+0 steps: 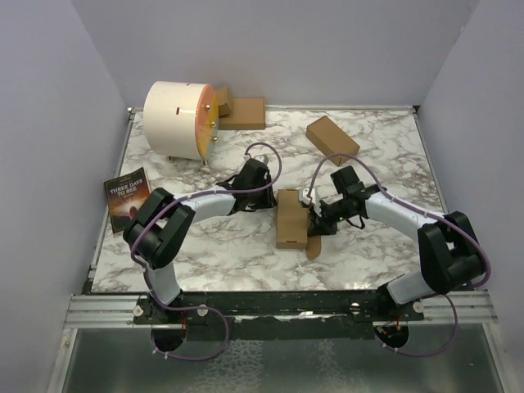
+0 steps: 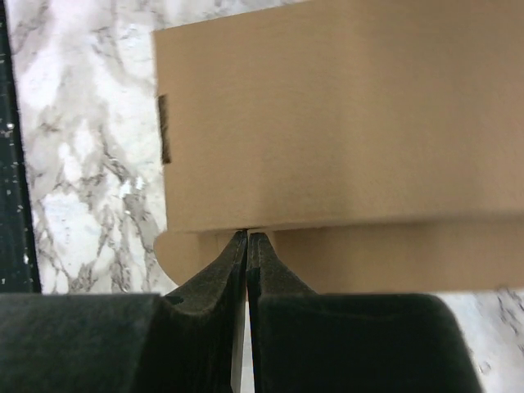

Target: Fold the paper box

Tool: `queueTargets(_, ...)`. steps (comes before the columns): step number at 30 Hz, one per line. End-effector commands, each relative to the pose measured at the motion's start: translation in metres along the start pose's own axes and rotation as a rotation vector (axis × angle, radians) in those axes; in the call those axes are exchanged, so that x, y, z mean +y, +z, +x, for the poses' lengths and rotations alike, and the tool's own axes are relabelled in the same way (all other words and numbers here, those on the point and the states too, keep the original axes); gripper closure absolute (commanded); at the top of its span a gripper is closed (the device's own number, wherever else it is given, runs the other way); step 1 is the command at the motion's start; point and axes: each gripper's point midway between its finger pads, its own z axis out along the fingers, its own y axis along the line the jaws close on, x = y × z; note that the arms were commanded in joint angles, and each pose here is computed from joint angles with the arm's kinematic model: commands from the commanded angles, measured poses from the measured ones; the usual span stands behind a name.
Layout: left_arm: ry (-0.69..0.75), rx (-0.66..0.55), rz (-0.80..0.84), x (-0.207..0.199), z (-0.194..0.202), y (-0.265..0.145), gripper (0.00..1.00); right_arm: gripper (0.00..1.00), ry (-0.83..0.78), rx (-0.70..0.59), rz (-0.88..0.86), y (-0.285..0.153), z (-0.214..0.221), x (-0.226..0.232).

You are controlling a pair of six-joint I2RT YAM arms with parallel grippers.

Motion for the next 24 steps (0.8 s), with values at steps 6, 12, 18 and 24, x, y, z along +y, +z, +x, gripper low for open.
queueTargets(6,0.146,0.110,0.057,-0.011,0.006,0.020,0.67,0.93,-0.105,0.023,-0.180,0.034,-0.010,0.046)
queueTargets(12,0.223,0.117,0.025,-0.008,-0.002,0.021,0.66,0.89,-0.137,0.045,-0.214,0.037,-0.012,0.055)
queueTargets(18,0.264,-0.011,-0.199,0.024,-0.052,-0.010,0.62,0.84,-0.116,-0.050,-0.138,-0.008,-0.023,0.031)
queueTargets(24,0.243,-0.155,0.014,-0.016,-0.074,-0.062,0.54,0.69,-0.012,-0.292,0.018,-0.068,-0.051,-0.001)
